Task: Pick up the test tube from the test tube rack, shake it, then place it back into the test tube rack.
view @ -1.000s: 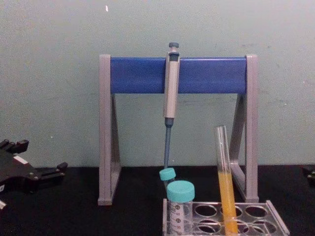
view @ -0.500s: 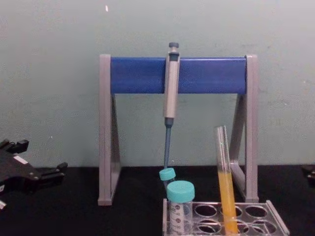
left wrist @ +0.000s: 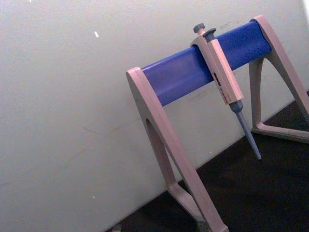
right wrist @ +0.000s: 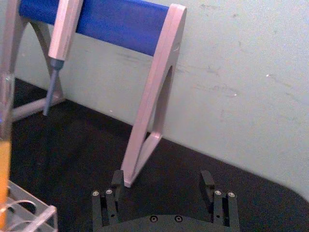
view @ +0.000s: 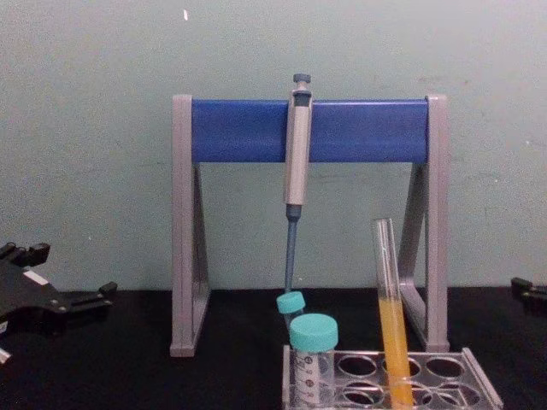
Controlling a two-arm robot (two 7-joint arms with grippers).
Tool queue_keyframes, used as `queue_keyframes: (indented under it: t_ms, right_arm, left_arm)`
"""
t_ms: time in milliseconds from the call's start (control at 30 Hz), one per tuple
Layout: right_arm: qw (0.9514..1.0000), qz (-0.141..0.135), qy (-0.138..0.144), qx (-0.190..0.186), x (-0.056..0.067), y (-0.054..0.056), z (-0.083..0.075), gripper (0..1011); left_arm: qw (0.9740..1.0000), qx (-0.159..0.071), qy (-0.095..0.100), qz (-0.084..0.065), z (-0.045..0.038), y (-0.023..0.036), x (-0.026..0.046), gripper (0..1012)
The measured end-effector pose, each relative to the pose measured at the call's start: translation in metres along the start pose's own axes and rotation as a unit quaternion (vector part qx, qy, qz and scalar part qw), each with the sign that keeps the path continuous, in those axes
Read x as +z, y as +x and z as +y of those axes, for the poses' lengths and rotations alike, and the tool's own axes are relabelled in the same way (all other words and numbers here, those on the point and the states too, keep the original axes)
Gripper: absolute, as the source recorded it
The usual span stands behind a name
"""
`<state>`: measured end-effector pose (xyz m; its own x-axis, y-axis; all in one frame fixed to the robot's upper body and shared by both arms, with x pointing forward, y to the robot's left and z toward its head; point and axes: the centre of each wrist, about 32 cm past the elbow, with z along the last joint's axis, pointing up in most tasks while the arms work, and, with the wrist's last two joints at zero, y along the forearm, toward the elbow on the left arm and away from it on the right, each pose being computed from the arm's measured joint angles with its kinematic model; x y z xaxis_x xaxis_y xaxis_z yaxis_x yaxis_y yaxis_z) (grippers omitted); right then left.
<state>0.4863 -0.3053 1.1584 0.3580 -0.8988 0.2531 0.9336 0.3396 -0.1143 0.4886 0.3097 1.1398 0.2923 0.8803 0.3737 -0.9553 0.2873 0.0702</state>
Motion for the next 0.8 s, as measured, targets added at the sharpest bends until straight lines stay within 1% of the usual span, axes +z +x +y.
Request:
queue_keyframes:
  t_ms: [67, 100, 200, 267, 300, 333, 433, 667, 800]
  right_arm:
    - [0.9999, 0.010, -0.003, 0.005, 0.003, 0.001, -0.002, 1000]
    - [0.9997, 0.021, -0.007, 0.011, 0.006, 0.001, -0.003, 1000]
    - [0.9992, 0.033, -0.011, 0.022, 0.010, 0.002, -0.007, 1000]
    - [0.9981, 0.043, -0.016, 0.040, 0.017, 0.003, -0.011, 1000]
    - [0.9981, 0.043, -0.016, 0.040, 0.017, 0.003, -0.011, 1000]
    - [0.9975, 0.047, -0.019, 0.049, 0.020, 0.003, -0.013, 1000]
    - [0.9963, 0.054, -0.023, 0.063, 0.025, 0.002, -0.016, 1000]
    - [0.9916, 0.075, -0.030, 0.101, 0.038, -0.001, -0.024, 1000]
    - [0.9893, 0.084, -0.032, 0.115, 0.042, -0.003, -0.025, 1000]
  left_arm:
    - [1.0000, 0.000, 0.000, 0.000, 0.0000, 0.0000, 0.0000, 1001]
    - [1.0000, 0.000, 0.000, 0.000, 0.0000, 0.0000, 0.0000, 1001]
    - [1.0000, 0.000, 0.000, 0.000, 0.0000, 0.0000, 0.0000, 1001]
    - [1.0000, 0.000, 0.000, 0.000, 0.0000, 0.0000, 0.0000, 1001]
    - [1.0000, 0.000, 0.000, 0.000, 0.0000, 0.0000, 0.0000, 1001]
    - [1.0000, 0.000, 0.000, 0.000, 0.0000, 0.0000, 0.0000, 1001]
    - [1.0000, 0.000, 0.000, 0.000, 0.0000, 0.0000, 0.0000, 1001]
    - [1.0000, 0.000, 0.000, 0.000, 0.0000, 0.0000, 0.0000, 1001]
    - [1.0000, 0.000, 0.000, 0.000, 0.0000, 0.0000, 0.0000, 1001]
